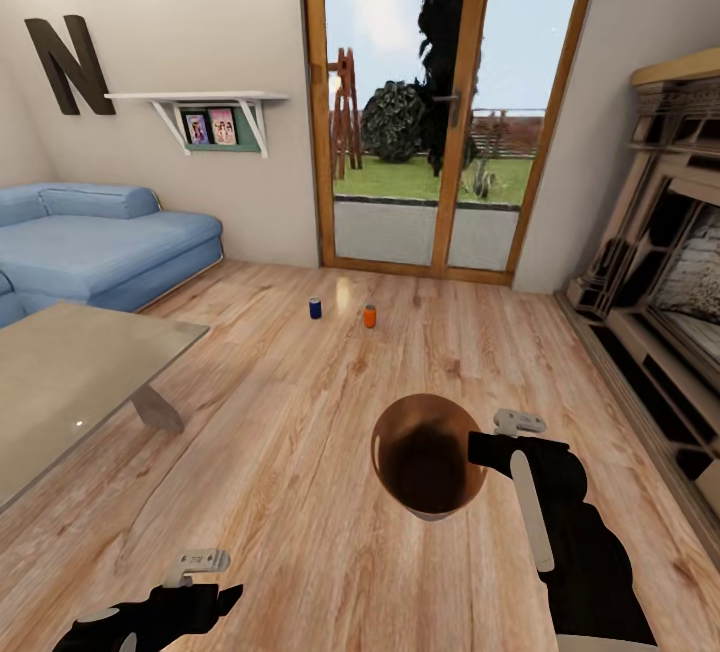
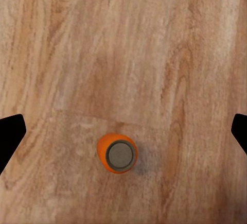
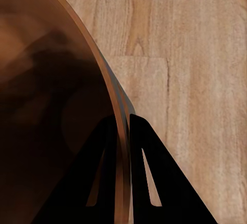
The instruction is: Put the three can of soda from the living room inside the tash can in the kitchen.
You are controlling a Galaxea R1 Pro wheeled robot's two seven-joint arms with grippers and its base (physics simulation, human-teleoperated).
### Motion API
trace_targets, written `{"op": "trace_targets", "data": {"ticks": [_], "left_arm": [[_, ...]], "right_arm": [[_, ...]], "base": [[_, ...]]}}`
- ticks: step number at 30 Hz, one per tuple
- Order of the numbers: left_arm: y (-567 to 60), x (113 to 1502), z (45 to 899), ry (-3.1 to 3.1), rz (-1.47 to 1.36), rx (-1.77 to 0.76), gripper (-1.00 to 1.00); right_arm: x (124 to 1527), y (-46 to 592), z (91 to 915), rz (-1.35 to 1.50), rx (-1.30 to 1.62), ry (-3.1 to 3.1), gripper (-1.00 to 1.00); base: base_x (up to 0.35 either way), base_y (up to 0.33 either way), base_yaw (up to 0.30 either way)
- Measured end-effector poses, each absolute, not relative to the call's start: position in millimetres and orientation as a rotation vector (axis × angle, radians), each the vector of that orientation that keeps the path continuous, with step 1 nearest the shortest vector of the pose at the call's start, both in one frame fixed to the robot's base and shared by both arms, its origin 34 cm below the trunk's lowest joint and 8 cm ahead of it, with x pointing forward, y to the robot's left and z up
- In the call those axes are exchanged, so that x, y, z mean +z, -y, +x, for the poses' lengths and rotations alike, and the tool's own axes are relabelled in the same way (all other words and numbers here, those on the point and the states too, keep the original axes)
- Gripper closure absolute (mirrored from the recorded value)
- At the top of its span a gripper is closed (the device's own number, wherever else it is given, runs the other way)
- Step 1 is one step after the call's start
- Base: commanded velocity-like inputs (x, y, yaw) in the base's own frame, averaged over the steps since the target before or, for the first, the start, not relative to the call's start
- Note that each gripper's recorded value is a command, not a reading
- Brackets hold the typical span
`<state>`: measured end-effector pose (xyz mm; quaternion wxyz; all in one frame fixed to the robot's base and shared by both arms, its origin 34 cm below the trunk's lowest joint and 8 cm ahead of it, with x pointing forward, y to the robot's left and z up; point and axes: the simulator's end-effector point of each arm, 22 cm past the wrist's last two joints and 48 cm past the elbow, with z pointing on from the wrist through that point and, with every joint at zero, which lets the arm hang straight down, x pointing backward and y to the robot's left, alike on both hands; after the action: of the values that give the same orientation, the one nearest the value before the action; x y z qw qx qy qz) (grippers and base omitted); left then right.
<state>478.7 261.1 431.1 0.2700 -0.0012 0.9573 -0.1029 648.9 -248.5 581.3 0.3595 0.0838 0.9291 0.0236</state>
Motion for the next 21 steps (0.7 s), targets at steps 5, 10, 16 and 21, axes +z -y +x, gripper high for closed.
{"op": "trace_targets", "data": {"ticks": [5,10,16,21], "left_arm": [[-261.1,431.2,478.8,-2.580,-0.003,-0.277,-1.00],[-260.8,432.2,479.4,-2.577,0.000,-0.277,-1.00],[-261.1,432.3,479.6,-2.577,0.000,-0.276,-1.00],[-261.1,432.6,479.7,-2.576,0.001,-0.276,-1.00]], "right_arm": [[581.5,248.4,649.1,0.216,0.061,-2.395,1.00],[581.4,248.7,649.0,0.217,0.059,-2.395,1.00],[581.4,249.0,649.0,0.217,0.058,-2.395,1.00],[581.5,249.0,649.0,0.217,0.057,-2.395,1.00]], "base": [[0.000,0.000,0.000],[0.000,0.000,0.000],[0.000,0.000,0.000],[0.000,0.000,0.000]]}}
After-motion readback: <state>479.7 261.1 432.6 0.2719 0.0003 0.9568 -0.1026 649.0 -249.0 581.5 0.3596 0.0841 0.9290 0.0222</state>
